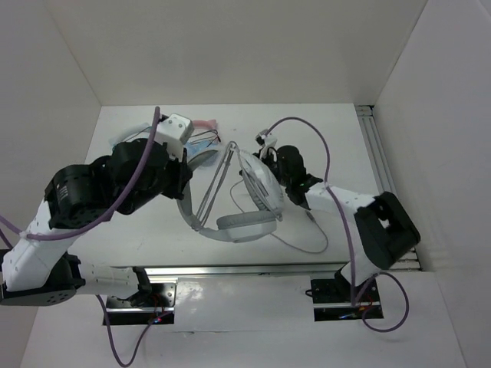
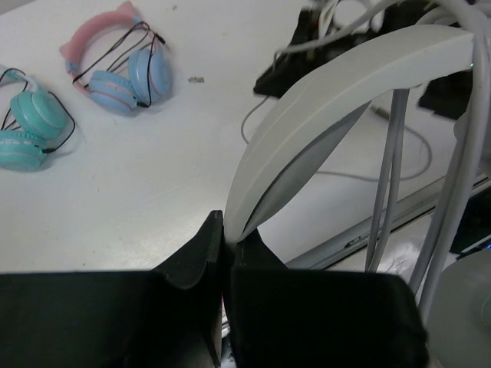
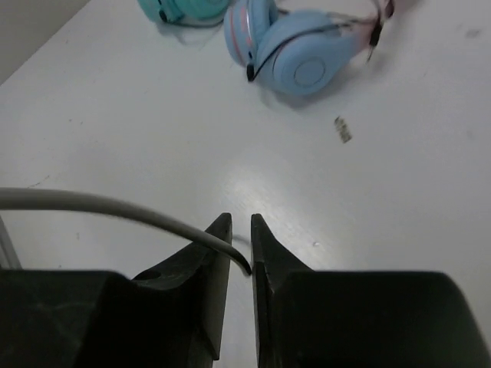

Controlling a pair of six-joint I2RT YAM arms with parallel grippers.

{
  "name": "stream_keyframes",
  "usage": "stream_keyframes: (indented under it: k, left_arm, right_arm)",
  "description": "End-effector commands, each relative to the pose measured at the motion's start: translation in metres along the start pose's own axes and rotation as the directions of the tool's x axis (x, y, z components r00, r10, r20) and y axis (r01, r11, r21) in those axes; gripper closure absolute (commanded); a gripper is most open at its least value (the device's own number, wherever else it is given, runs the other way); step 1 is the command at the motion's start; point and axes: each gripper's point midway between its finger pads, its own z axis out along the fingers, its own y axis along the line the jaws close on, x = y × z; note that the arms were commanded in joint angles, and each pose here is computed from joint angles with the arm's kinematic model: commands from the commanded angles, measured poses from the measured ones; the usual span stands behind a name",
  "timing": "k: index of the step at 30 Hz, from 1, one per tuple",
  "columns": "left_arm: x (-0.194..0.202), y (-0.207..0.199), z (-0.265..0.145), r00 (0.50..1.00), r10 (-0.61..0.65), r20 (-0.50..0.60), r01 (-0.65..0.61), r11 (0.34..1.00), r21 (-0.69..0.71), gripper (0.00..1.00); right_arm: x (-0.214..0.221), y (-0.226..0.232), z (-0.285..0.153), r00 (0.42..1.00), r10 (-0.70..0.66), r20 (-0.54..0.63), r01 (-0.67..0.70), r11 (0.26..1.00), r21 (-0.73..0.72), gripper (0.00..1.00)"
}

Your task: Wrap the headphones

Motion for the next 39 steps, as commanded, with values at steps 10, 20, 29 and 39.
stream_keyframes:
  k: [10,20,29,39]
  left_arm:
    - [-0.135,0.042,-0.039,0.803,-0.346,0.485,0.432,0.899,-0.074,1.0]
    - [-0.147,0.035,-0.005,0.819,-0.368,0.44,0.425,0.905,-0.034,1.0]
    - [-0.13,0.041,0.0,0.844,-0.343,0.412,0.411,0.908,-0.086,1.0]
    - [-0.125,0.03,0.011,0.857,-0.36,0.369,0.409,0.91,-0.064,1.0]
  right_arm:
    - [0.099,0.05,0.052,0.975,0.22,-0.019,-0.219,0.949,-0.228,0.67]
    - [0.082,0.033,0.031,0.961,0.254,0.109,-0.249,0.967,-0.06,0.56]
    - [0.005,0.053,-0.027,0.943,0.18,0.281,-0.123,0.971,-0.207,0.33]
    - [0.039,0.087,-0.003,0.994,0.004,0.113,0.02,0.977,-0.214,0.0]
